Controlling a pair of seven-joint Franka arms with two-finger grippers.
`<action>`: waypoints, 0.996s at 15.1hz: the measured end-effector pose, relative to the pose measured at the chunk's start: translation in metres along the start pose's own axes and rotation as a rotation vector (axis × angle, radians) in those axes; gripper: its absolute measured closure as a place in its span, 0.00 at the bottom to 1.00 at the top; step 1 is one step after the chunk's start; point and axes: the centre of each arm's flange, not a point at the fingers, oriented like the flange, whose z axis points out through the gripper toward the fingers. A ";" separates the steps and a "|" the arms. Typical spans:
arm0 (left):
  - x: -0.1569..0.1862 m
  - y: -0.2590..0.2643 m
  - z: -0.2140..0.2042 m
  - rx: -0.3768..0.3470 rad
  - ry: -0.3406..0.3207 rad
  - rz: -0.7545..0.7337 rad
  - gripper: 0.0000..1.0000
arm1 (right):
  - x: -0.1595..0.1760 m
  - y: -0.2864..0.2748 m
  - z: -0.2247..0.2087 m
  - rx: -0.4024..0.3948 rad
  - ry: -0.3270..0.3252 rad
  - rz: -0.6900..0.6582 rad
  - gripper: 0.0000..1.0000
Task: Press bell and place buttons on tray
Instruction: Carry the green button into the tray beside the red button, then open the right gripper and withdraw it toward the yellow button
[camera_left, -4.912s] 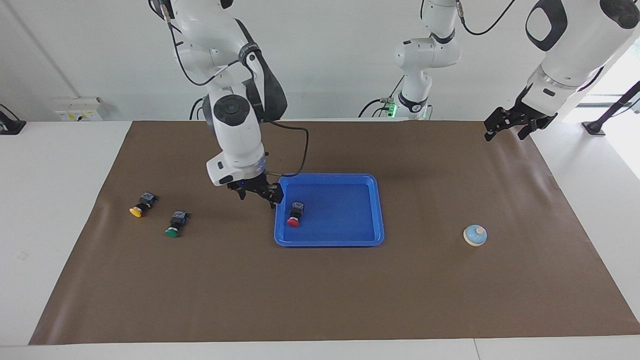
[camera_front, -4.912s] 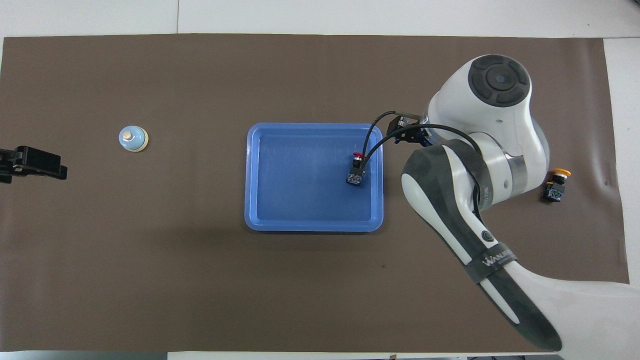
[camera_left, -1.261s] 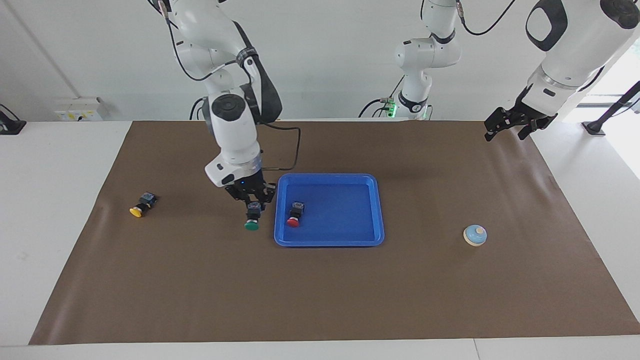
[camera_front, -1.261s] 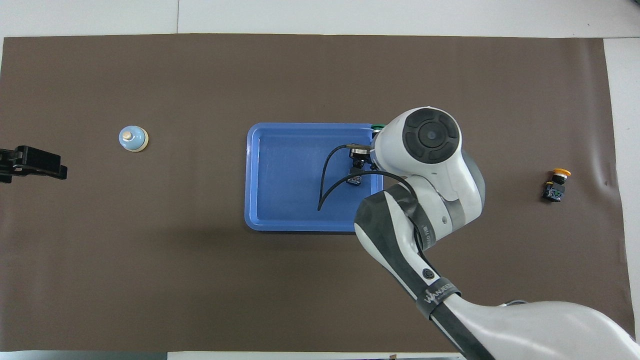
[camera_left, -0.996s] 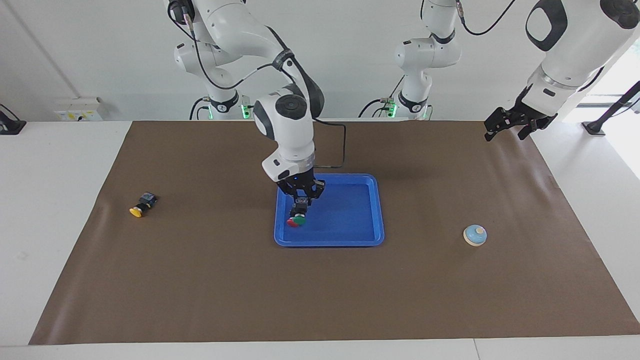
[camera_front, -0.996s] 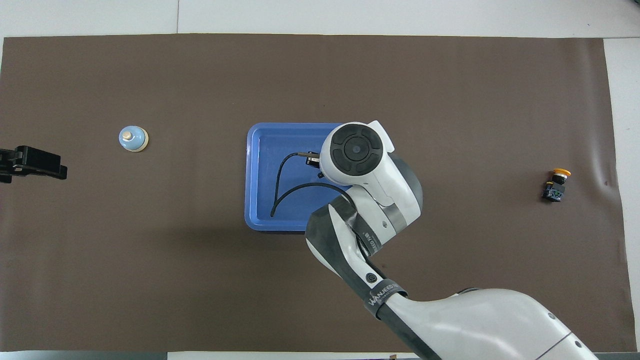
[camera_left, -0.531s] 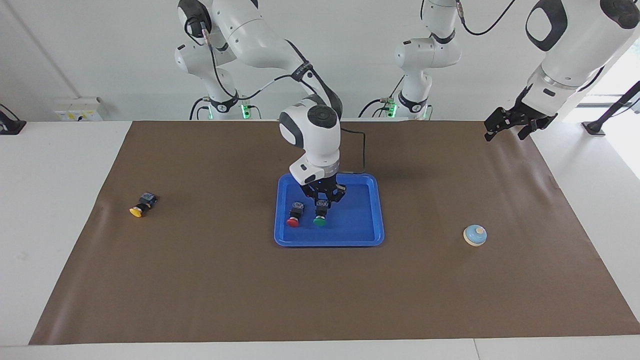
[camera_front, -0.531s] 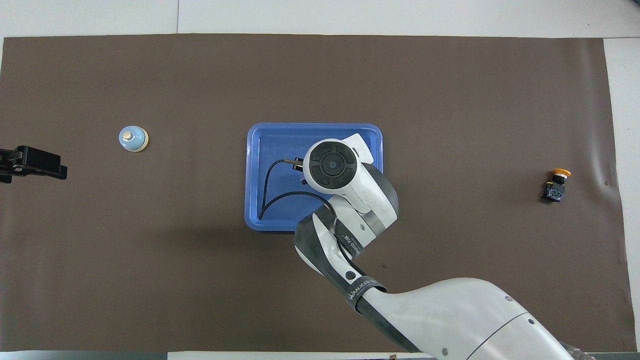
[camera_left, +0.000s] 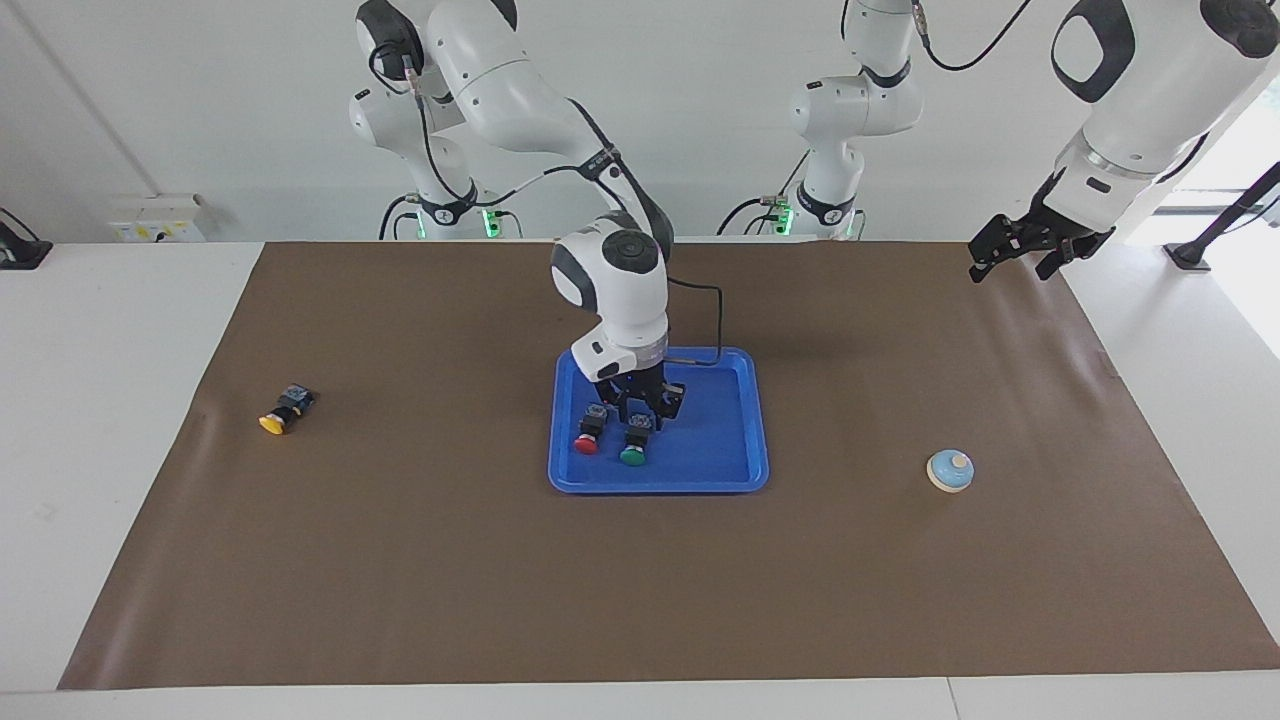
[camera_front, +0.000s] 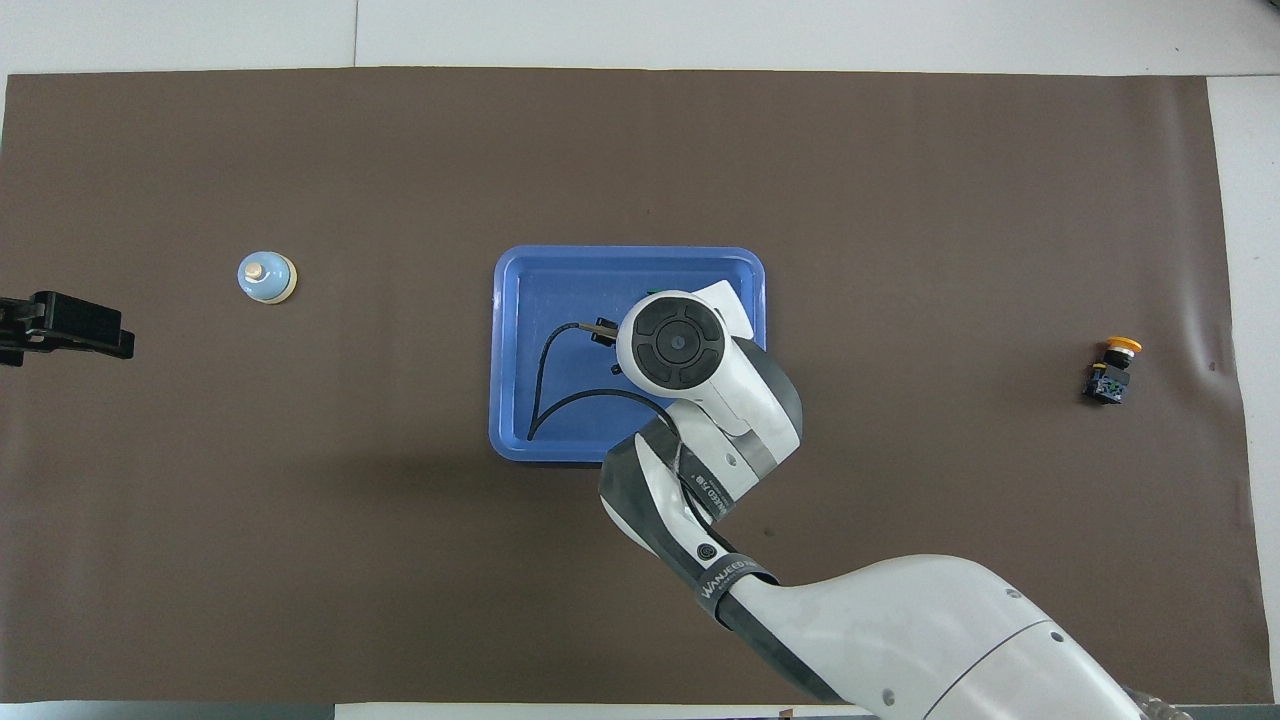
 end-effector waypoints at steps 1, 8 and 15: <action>0.000 0.000 0.000 0.000 0.000 0.000 0.00 | 0.003 0.000 -0.004 -0.012 -0.004 0.004 0.15; 0.000 0.000 0.000 0.000 0.000 0.000 0.00 | 0.089 0.060 -0.088 -0.080 -0.008 0.010 0.00; 0.000 0.000 0.000 0.000 0.000 0.000 0.00 | 0.178 0.211 -0.132 -0.157 -0.094 -0.127 0.00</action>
